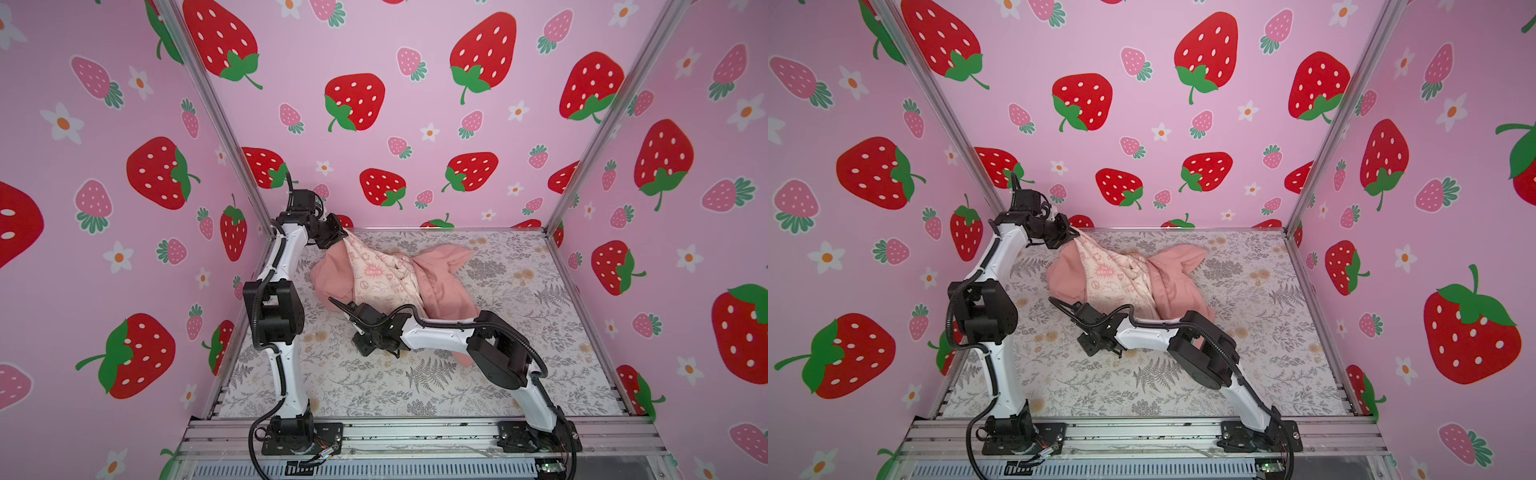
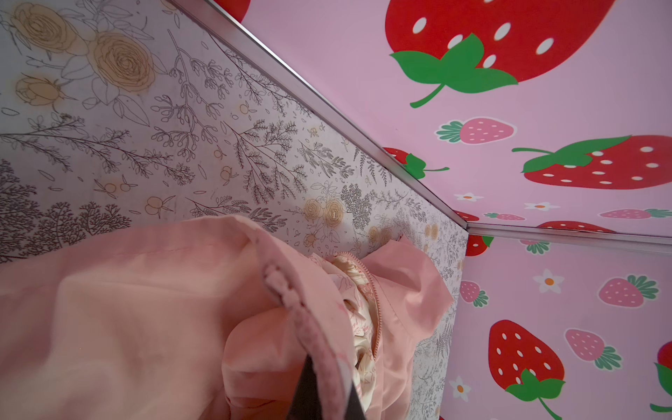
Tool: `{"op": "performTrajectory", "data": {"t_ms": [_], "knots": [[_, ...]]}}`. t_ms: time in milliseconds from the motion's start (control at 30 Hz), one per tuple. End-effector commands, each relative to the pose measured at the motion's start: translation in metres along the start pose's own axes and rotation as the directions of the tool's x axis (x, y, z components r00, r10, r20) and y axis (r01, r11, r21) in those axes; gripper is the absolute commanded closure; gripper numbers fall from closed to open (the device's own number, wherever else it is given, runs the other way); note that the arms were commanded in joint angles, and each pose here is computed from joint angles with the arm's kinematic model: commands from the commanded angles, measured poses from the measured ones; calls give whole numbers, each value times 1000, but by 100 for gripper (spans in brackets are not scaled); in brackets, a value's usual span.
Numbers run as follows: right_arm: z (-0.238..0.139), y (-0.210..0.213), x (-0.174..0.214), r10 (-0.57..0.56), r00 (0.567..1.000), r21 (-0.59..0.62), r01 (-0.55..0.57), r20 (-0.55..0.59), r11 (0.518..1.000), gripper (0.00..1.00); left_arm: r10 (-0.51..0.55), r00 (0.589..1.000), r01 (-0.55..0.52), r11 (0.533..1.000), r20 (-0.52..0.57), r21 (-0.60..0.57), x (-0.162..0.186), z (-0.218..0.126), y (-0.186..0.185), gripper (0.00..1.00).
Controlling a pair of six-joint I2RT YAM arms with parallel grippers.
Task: Zip up the jacket
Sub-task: 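Grasp the opposite zipper edge with the right gripper while the left holds its edge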
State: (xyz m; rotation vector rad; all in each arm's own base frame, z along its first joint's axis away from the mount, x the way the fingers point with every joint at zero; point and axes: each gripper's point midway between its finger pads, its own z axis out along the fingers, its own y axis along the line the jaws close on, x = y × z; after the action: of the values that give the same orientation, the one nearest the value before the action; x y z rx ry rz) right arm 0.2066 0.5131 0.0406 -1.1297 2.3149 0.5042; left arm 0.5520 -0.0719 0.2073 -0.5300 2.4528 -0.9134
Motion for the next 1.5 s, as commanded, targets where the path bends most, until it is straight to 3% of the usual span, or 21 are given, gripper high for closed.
{"op": "performTrajectory", "data": {"t_ms": [0,133,300,467,667,900,967,1133,1267,1467], "knots": [[2,-8,-2,18,1000,32,-17,-7,999,88,7,1000,-7,999,12,32,-2,-11,-9,100],[-7,-5,-8,17,1000,17,-17,7,1000,100,4,1000,-4,999,12,37,-2,-12,-9,100],[-34,9,-23,25,999,-57,-23,45,998,100,4,1000,-5,999,20,51,-3,-16,-14,100],[-73,42,-24,37,999,-241,-27,37,970,100,29,999,-31,998,43,55,-5,-29,-22,100],[-132,86,-11,56,998,-519,-58,-20,853,100,65,992,-64,998,105,-9,-10,-54,-23,100],[-193,100,3,139,989,-706,-137,-55,695,100,128,983,-118,990,134,-77,-6,-68,-32,100],[-191,86,13,191,976,-729,-204,-102,653,100,140,983,-128,986,118,-102,-1,-56,-32,100],[-169,42,50,311,927,-709,-363,-210,604,100,170,984,-159,972,47,-174,11,-3,-30,100],[-160,18,79,375,892,-679,-439,-251,589,100,199,980,-198,960,-16,-198,28,53,-37,100],[-147,-38,111,505,822,-571,-555,-264,605,100,205,978,-208,958,-36,-197,47,122,-44,100]]}}
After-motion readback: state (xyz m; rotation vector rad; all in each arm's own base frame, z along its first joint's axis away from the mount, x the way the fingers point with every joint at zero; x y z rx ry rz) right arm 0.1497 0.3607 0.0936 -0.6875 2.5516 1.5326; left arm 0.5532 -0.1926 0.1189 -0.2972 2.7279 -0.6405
